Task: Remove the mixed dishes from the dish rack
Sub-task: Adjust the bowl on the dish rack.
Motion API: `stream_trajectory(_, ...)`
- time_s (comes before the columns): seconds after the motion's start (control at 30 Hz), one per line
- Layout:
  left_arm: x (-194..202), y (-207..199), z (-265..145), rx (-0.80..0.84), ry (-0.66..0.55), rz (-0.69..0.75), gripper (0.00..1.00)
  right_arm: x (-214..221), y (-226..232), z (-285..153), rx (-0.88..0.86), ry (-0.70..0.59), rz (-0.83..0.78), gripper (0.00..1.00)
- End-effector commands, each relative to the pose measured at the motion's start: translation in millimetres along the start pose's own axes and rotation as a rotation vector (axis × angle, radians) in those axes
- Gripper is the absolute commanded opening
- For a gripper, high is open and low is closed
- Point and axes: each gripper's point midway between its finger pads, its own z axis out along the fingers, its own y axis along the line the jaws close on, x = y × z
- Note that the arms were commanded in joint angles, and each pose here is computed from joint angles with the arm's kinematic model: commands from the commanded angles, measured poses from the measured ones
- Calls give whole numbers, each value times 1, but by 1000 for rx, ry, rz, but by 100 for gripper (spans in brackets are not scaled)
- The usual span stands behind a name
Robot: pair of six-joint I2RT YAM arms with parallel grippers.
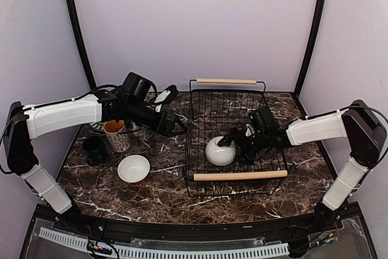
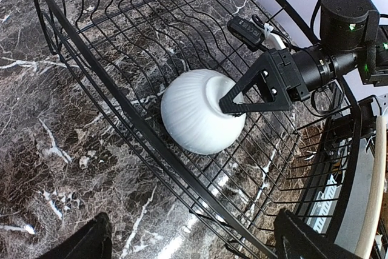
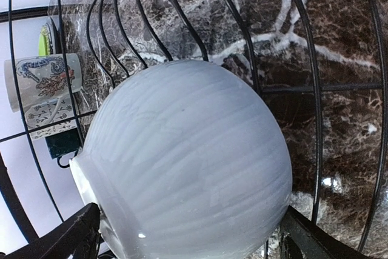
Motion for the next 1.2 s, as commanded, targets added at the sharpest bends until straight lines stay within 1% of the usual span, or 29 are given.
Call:
stream_trajectory(0.0,-5,-8,-7,13,-7,7,92,-7,17,2,-96,-40,-48,99)
stream_trajectory(0.2,-7,-7,-9,1,-16,11,92,-14,46,-16,-188,-110,-137,99)
stream_trajectory(0.33,-6,-7,-8,4,-16,9,92,-13,64,-21,-253,-120,-176,99)
stream_trajectory(0.57,-7,-7,-10,0,-21,12,92,-9,79,-22,-331,-116,-201,99)
stream_trajectory(0.77,-9,-6,-13,-11,-32,15,92,-14,91,-26,-396,-158,-243,99)
stream_trajectory(0.87,-9,-7,-13,-10,-34,14,92,-21,97,-25,-415,-196,-278,99)
stream_trajectory(1.13,-10,-6,-15,-15,-38,17,92,-34,102,-6,-412,-220,-332,99)
stream_trajectory(1.17,-10,-6,-15,-16,-39,18,92,-35,104,-5,-419,-220,-338,97)
